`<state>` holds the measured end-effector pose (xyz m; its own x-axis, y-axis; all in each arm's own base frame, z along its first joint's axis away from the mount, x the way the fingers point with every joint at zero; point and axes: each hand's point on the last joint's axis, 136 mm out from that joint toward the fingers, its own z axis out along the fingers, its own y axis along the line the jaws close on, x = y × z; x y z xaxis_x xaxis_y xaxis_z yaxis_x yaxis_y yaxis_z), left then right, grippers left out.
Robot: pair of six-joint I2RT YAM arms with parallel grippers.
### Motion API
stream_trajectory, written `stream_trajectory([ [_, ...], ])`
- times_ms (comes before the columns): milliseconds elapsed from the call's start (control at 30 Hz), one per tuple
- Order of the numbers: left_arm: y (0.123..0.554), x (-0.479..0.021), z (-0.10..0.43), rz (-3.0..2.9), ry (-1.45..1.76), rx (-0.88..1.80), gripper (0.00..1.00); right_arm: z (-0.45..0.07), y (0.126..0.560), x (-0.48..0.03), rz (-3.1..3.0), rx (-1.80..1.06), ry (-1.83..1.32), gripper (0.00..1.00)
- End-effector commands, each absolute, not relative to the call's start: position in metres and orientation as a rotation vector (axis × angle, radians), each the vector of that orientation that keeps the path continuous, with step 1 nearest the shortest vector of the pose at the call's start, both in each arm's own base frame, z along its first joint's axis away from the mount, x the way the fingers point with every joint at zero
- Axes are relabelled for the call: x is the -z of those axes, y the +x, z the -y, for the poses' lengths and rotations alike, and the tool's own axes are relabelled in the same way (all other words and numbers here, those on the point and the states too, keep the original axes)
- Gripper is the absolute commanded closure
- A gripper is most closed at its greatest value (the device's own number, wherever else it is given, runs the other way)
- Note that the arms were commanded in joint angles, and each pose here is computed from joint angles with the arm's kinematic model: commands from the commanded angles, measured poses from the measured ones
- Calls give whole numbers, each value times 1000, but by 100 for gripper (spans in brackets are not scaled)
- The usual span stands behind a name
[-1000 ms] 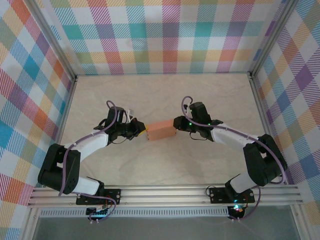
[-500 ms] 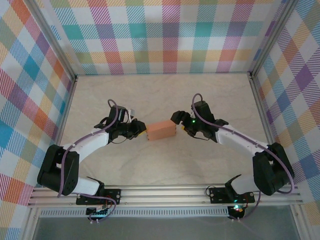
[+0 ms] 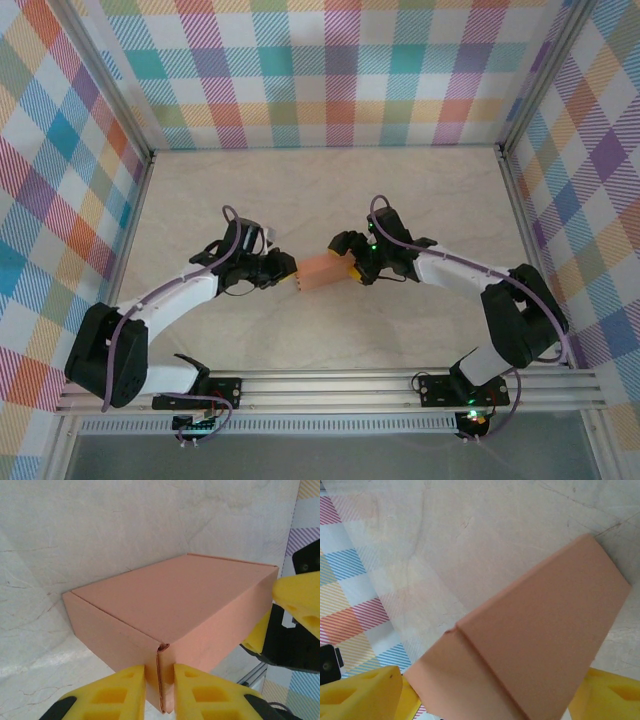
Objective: Fold the paper box
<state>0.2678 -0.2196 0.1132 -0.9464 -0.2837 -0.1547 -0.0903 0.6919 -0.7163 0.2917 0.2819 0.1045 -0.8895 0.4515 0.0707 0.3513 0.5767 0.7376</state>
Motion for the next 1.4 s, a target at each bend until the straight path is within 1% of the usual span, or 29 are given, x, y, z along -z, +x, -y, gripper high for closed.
stream_trajectory([
  [0,244,-92,211,-2757,-289,1012,80,-290,298,-109,-2667,-1258,733,18],
  [133,238,-101,215,-2746,-237,1031,80,-287,299,-103,-2685,-1208,713,19],
  [333,228,-118,210,-2694,-173,1043,78,-280,297,-95,-2690,-1153,708,31],
  [400,229,-133,206,-2644,-127,1019,77,-280,296,-93,-2696,-1150,696,39],
  [433,231,-140,204,-2622,-114,1007,77,-280,296,-92,-2698,-1151,697,41],
  [500,233,-154,198,-2572,-94,968,76,-280,296,-90,-2695,-1158,706,42],
  [567,235,-163,191,-2541,-94,922,75,-280,296,-90,-2691,-1170,711,47],
  [667,237,-161,181,-2537,-112,846,75,-279,298,-91,-2679,-1185,707,51],
  [800,240,-152,180,-2554,-128,840,74,-276,302,-91,-2651,-1202,702,56],
  [900,242,-147,183,-2557,-139,857,74,-276,309,-92,-2623,-1223,688,58],
  [1067,246,-143,184,-2559,-143,845,74,-281,327,-96,-2580,-1283,617,58],
  [1267,253,-132,181,-2546,-171,821,74,-293,366,-92,-2566,-1393,518,58],
  [1367,256,-124,178,-2542,-201,801,74,-301,384,-83,-2612,-1422,464,56],
])
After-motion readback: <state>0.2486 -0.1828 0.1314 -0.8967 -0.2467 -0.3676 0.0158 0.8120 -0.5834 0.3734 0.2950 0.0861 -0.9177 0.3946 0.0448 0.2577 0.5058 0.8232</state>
